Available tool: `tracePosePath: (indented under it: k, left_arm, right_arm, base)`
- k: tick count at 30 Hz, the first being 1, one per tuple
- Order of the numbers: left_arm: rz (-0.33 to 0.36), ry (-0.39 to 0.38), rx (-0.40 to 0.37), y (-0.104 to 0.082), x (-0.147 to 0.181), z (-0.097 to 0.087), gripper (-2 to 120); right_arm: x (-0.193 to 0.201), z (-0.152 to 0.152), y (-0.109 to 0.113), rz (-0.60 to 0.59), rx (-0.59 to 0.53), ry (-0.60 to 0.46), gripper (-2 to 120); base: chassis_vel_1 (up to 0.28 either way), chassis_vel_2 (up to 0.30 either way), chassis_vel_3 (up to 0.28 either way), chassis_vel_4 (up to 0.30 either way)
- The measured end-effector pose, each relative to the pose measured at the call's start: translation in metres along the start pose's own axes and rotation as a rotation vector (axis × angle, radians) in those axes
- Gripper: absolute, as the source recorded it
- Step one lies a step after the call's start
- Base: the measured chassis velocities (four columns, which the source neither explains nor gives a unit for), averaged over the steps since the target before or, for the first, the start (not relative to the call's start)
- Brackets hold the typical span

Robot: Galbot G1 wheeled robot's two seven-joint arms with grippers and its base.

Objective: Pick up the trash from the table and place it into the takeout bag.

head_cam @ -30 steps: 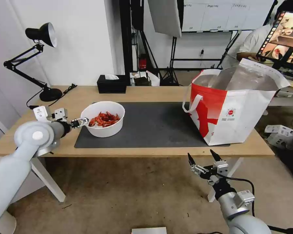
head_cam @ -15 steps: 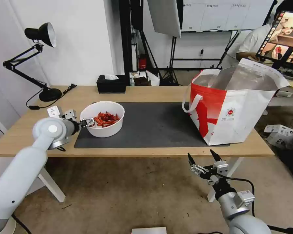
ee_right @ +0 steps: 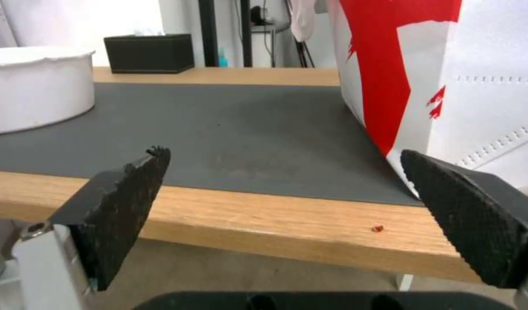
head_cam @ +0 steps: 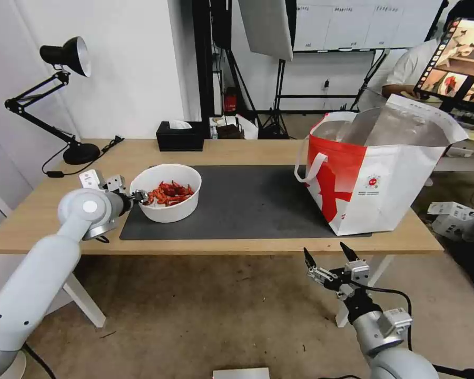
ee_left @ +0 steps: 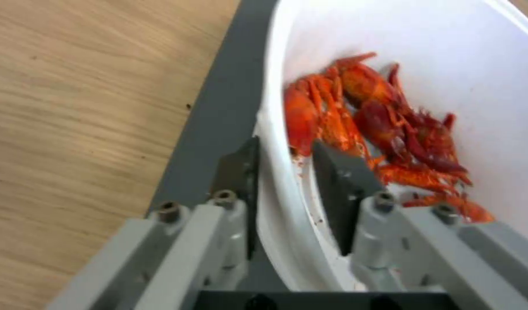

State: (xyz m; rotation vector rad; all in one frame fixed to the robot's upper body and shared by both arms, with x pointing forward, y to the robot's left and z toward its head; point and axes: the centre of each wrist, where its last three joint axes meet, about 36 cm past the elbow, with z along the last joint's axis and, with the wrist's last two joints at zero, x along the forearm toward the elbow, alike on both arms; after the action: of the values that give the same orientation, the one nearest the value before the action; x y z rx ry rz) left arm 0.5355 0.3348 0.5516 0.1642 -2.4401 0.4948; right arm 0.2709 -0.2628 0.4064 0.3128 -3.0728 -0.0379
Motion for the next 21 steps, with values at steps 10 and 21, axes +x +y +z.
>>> tracePosePath:
  k: [10,21]
  left_arm:
    - [0.011,-0.021,0.007,-0.003,0.004,0.0,0]
    - [0.09,-0.312,-0.026,-0.016,0.021,-0.002,0]
  right_arm:
    - [0.0,0.0,0.0,0.0,0.0,0.0,100]
    - [0.0,0.0,0.0,0.0,0.0,0.0,100]
  base:
    - [0.0,0.0,0.0,0.0]
    - [0.0,0.0,0.0,0.0]
